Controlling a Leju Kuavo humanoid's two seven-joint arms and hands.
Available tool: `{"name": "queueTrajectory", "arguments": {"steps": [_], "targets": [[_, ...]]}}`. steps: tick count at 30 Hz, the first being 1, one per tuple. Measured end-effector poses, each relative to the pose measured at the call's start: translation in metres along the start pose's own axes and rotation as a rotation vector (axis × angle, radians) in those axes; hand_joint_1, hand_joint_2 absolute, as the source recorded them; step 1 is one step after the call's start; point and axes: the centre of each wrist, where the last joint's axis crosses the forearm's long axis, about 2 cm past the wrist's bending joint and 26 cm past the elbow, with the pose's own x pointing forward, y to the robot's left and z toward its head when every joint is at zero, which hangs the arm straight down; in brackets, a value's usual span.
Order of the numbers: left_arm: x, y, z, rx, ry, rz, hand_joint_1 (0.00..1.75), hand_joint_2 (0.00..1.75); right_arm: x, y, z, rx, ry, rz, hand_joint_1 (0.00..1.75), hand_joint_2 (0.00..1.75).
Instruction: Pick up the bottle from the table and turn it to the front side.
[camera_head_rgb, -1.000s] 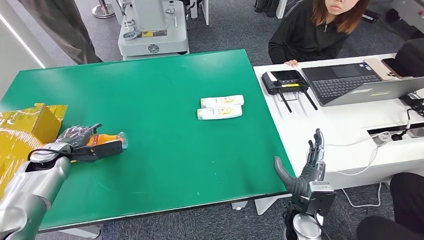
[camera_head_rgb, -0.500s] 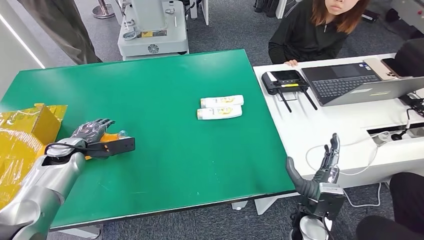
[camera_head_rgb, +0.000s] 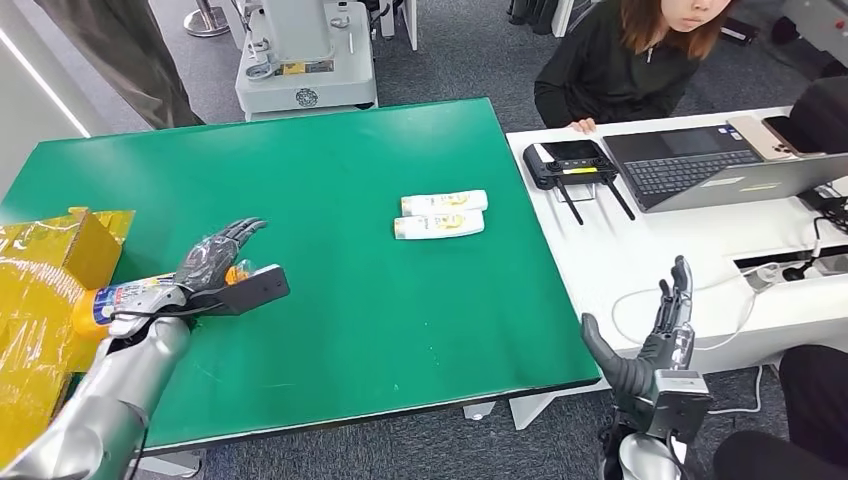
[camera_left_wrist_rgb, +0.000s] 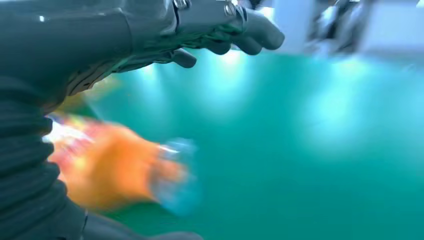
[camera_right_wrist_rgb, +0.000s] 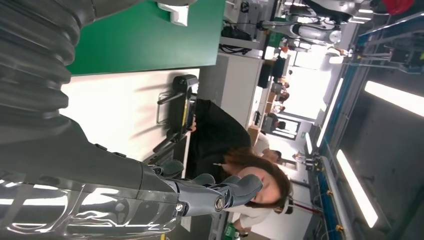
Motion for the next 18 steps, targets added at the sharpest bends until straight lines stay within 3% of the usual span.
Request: {"name": "queueTrajectory", "arguments": {"steps": [4,8,18], "targets": [[0.028,-0.034,0.018,0.181,-0.145,0.331,0.0,1.75,0.006,-0.002,0.004,0.008,-0.023,-0.012,0.0,1.75],[0.048,-0.06,0.045,0.296,-0.214,0.475,0.0,1.75,0.009,0.0,0.015,0.016,-0.019,-0.04,0.0,1.75],[0.094,-0.112,0.117,0.513,-0.248,0.646,0.0,1.75,0.016,0.023,0.031,0.06,-0.001,-0.132,0.0,1.75]]}}
